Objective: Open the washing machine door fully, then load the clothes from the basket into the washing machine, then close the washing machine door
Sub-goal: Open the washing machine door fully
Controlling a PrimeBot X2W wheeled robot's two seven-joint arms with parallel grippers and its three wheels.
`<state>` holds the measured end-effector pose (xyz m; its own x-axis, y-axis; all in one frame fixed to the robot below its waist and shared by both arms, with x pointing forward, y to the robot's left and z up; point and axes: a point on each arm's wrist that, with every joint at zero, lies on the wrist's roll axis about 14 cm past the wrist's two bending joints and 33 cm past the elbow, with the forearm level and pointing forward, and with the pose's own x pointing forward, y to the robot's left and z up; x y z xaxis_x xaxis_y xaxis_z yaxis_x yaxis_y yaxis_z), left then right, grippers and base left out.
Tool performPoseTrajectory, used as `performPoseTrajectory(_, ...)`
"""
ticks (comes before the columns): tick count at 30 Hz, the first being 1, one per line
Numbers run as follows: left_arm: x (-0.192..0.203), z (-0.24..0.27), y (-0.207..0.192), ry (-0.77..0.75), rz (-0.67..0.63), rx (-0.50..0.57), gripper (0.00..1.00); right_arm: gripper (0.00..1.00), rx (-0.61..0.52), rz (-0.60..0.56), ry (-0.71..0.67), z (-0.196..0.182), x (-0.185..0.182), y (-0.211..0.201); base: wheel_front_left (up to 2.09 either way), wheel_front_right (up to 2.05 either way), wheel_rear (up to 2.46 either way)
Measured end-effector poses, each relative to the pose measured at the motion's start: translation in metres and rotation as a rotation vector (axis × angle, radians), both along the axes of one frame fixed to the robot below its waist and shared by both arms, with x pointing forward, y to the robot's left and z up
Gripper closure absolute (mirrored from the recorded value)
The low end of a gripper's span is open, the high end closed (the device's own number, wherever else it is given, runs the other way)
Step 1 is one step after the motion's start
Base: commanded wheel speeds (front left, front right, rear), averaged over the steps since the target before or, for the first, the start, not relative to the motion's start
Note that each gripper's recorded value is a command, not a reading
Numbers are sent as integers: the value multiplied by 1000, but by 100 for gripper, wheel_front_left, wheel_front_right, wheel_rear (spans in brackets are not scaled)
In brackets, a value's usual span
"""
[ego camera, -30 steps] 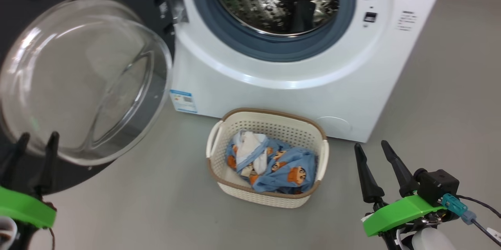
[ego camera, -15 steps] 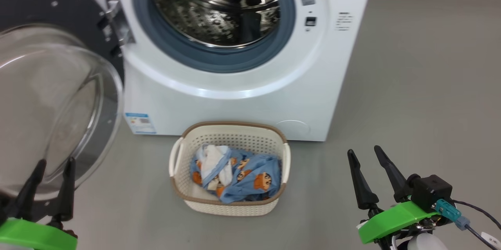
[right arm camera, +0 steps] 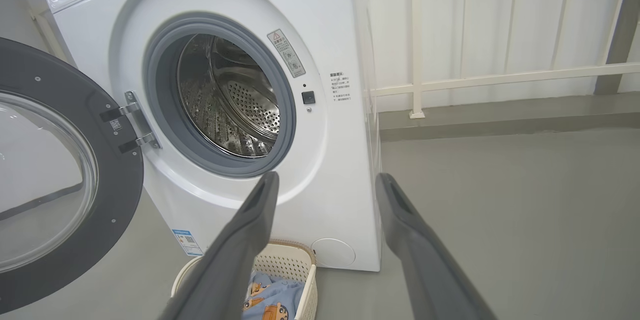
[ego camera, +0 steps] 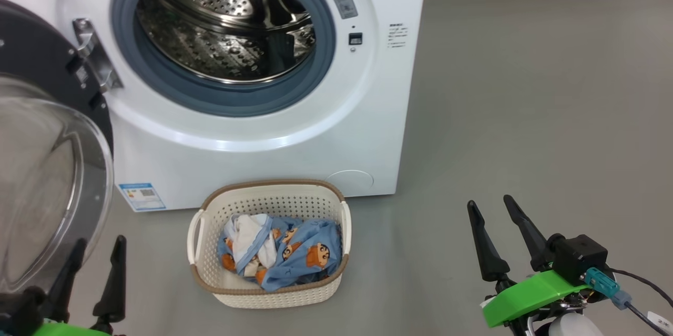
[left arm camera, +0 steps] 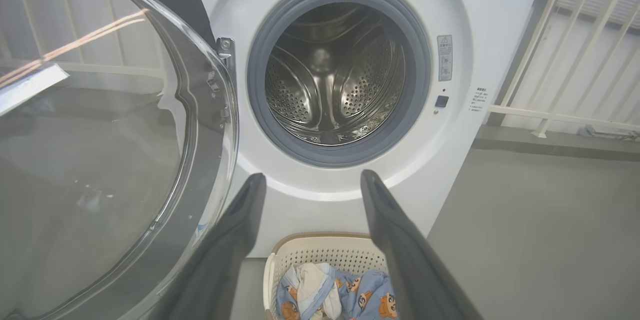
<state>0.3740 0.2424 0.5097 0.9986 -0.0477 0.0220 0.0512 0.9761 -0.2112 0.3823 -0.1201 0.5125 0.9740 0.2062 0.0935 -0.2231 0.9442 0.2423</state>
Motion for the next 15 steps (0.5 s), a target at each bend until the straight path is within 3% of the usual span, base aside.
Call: performPoseTrajectory(15,0,-4,-12,0,-29,-3,0,0,-13,-37,-14,4,0,-14,0,0,0)
